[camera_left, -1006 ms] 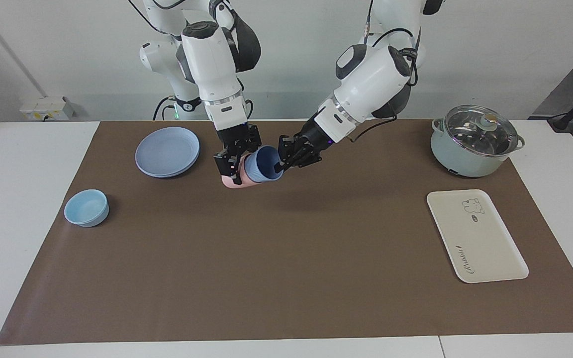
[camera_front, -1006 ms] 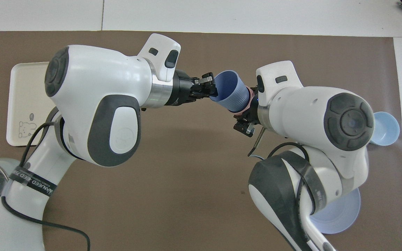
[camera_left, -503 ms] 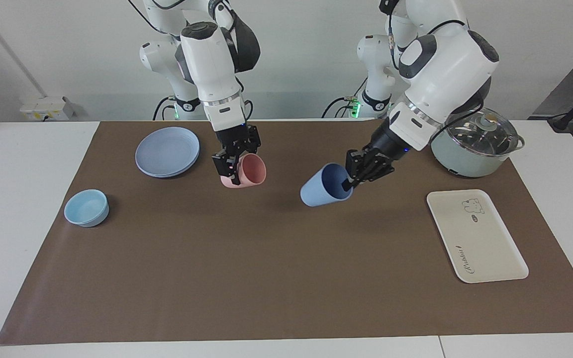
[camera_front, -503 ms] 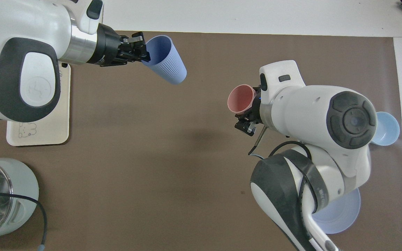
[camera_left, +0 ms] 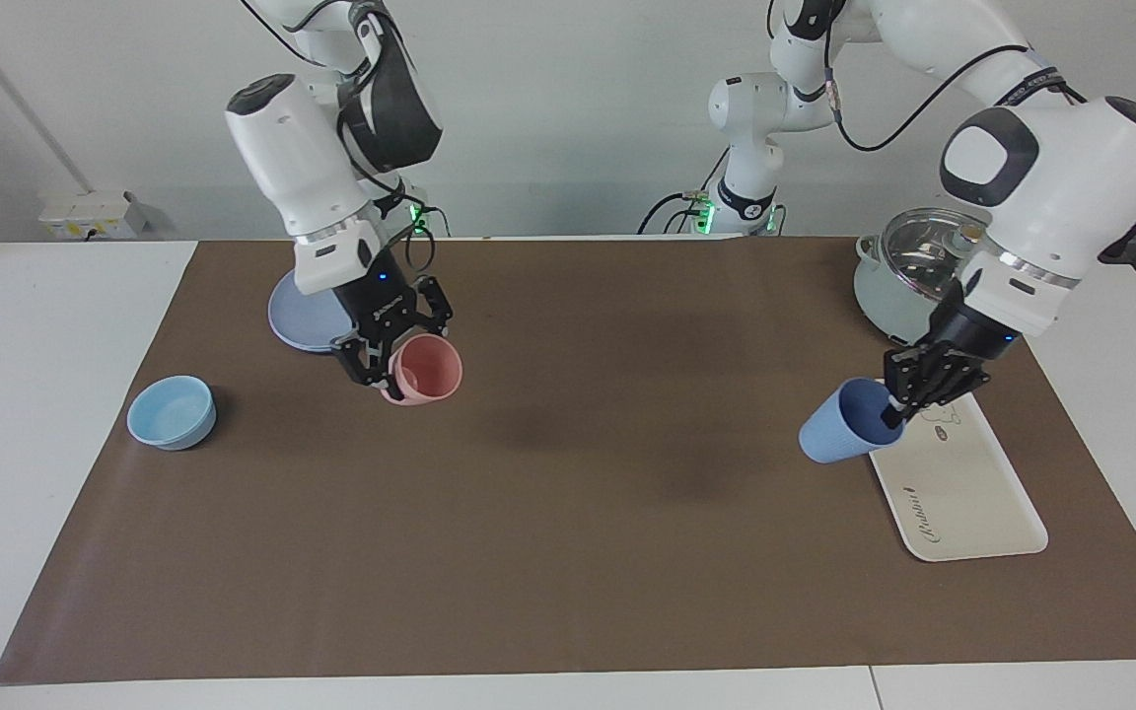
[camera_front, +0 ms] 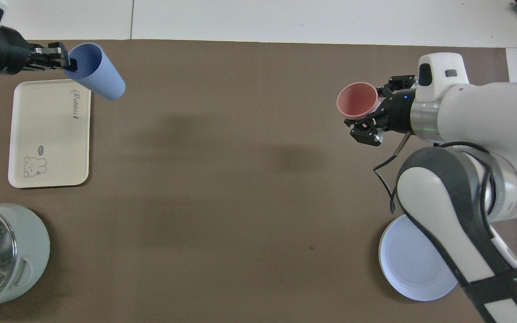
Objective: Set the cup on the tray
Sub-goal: 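Carry the blue cup over the tray while the right gripper lowers the pink cup, then lay the blue cup on the tray while the right gripper releases the pink cup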
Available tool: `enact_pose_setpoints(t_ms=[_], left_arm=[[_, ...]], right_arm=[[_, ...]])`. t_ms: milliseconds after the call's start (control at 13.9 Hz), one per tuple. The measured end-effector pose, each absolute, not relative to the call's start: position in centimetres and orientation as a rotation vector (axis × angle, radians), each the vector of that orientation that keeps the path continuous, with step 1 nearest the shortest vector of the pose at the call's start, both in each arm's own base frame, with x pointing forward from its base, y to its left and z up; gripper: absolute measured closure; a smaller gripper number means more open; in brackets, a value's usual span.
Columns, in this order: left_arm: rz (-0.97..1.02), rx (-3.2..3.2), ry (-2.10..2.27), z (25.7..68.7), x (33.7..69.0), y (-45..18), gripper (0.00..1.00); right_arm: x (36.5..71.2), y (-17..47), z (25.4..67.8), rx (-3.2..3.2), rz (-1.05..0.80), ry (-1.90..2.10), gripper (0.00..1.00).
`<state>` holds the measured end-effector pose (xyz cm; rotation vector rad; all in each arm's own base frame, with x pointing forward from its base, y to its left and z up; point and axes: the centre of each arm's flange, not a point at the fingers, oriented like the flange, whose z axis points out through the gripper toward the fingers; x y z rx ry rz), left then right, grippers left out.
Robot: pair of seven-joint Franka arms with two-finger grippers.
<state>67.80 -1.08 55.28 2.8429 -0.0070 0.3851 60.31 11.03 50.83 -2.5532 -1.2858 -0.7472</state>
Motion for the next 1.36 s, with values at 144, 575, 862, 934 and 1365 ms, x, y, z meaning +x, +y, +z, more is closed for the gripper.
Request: enact_pose_setpoints(t_ms=[144, 575, 862, 934, 1365], left_arm=[[0.416, 2.873, -0.057, 53.9, 67.1, 5.1, 0.94], [0.515, 2.953, -0.063, 46.6, 63.5, 15.4, 0.94], [0.452, 2.922, 0.049, 41.7, 62.3, 17.1, 0.94], [0.459, 2.901, 0.089, 40.8, 62.4, 17.6, 0.94], [0.549, 2.896, 0.142, 40.3, 62.9, 18.6, 0.73]], right_arm=[[62.0, 5.3, 47.3, -2.418, -0.878, -1.244, 0.16], [63.0, -7.1, 37.1, -2.218, -1.11, -1.031, 0.16], [62.1, -10.6, 28.5, -2.013, -1.244, -1.089, 0.16], [61.9, -11.1, 27.1, -2.002, -1.241, -1.09, 0.16], [61.5, -11.3, 26.1, -1.998, -1.235, -1.097, 0.17]])
